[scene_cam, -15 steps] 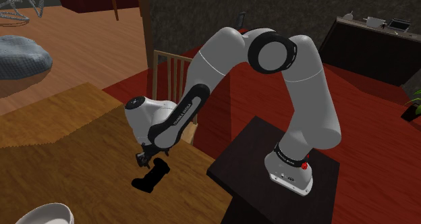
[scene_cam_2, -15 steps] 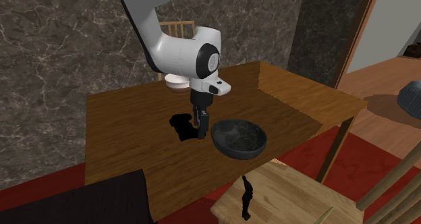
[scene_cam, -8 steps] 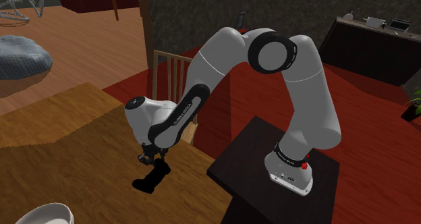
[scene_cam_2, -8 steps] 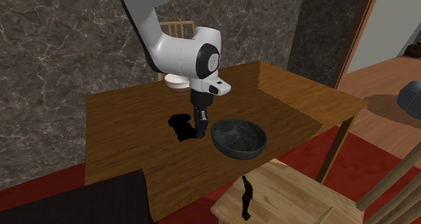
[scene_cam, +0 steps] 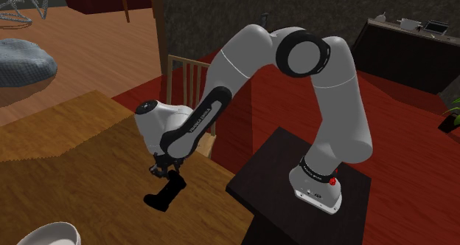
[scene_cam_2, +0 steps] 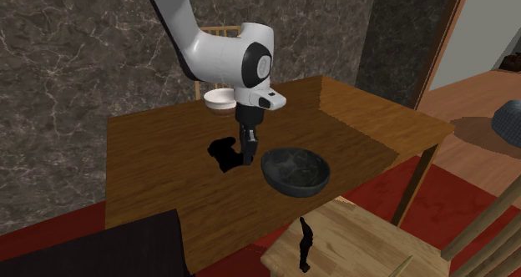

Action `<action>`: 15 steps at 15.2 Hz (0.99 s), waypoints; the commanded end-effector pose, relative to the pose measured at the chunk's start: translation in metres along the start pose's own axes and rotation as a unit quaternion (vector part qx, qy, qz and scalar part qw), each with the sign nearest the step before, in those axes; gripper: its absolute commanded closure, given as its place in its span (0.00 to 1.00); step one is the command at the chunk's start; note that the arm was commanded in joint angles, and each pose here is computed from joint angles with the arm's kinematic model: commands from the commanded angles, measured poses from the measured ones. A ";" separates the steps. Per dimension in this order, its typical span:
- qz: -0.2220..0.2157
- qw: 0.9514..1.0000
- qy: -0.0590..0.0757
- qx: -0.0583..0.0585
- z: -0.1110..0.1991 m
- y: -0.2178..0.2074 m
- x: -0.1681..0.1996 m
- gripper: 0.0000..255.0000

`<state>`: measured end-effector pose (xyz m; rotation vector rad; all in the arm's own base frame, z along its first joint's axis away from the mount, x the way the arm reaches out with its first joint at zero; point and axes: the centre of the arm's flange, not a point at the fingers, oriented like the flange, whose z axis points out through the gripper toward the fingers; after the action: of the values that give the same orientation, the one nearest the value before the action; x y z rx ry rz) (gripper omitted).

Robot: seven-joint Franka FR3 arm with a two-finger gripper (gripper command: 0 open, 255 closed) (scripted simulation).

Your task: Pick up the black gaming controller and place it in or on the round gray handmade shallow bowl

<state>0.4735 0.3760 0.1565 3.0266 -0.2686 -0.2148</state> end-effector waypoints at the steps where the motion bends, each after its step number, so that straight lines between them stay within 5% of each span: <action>1: 0.000 1.000 0.000 0.000 -0.011 0.002 -0.002 1.00; 15: 0.000 1.000 0.000 0.000 -0.084 0.010 -0.012 1.00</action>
<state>0.4736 0.3752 0.2361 3.0266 -0.2686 -0.2145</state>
